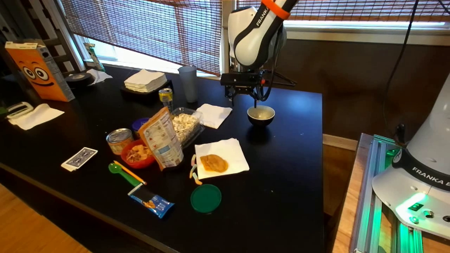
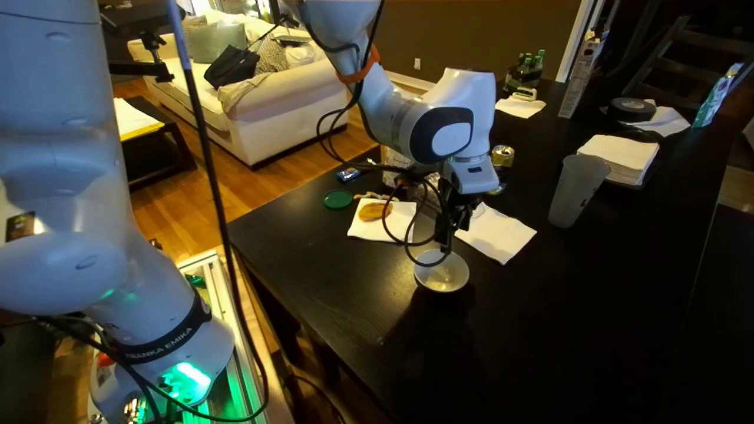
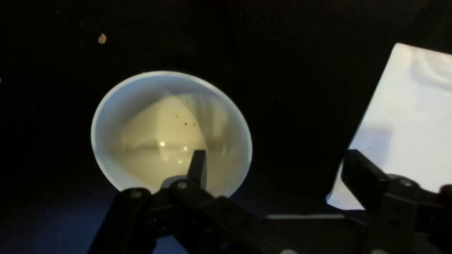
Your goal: Move the black bowl to the right then push the clear container forwards.
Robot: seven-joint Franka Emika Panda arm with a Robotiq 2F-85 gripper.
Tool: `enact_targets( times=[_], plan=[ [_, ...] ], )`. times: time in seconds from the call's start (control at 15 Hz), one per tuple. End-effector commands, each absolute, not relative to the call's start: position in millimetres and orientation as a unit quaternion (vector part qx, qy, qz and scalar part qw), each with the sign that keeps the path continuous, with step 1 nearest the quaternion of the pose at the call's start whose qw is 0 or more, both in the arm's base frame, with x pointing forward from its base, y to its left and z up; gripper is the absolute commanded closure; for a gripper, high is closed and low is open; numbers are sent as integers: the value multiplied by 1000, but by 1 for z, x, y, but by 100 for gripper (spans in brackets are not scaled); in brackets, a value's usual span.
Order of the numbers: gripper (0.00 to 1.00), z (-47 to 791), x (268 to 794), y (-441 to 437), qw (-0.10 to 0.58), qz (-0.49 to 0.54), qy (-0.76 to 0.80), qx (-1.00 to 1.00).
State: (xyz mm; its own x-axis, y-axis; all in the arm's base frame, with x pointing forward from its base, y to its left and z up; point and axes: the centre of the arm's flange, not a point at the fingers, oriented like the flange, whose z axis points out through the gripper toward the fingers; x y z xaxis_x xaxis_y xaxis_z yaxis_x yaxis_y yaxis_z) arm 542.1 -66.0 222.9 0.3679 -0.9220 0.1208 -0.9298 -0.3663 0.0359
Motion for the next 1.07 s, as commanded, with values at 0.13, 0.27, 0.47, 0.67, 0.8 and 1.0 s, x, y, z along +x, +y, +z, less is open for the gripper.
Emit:
enact_targets(
  times=[0.13,0.27,0.47,0.67,0.8,1.0],
  plan=[
    [37,197,552,-60,72,38,-562,823],
    [53,193,552,-60,75,36,-561,823],
    [73,198,550,-61,81,37,-561,823],
    [95,205,547,-65,87,37,-563,821],
    [100,204,547,-69,90,31,-566,819],
    [98,205,546,-74,91,24,-571,815]
  ],
)
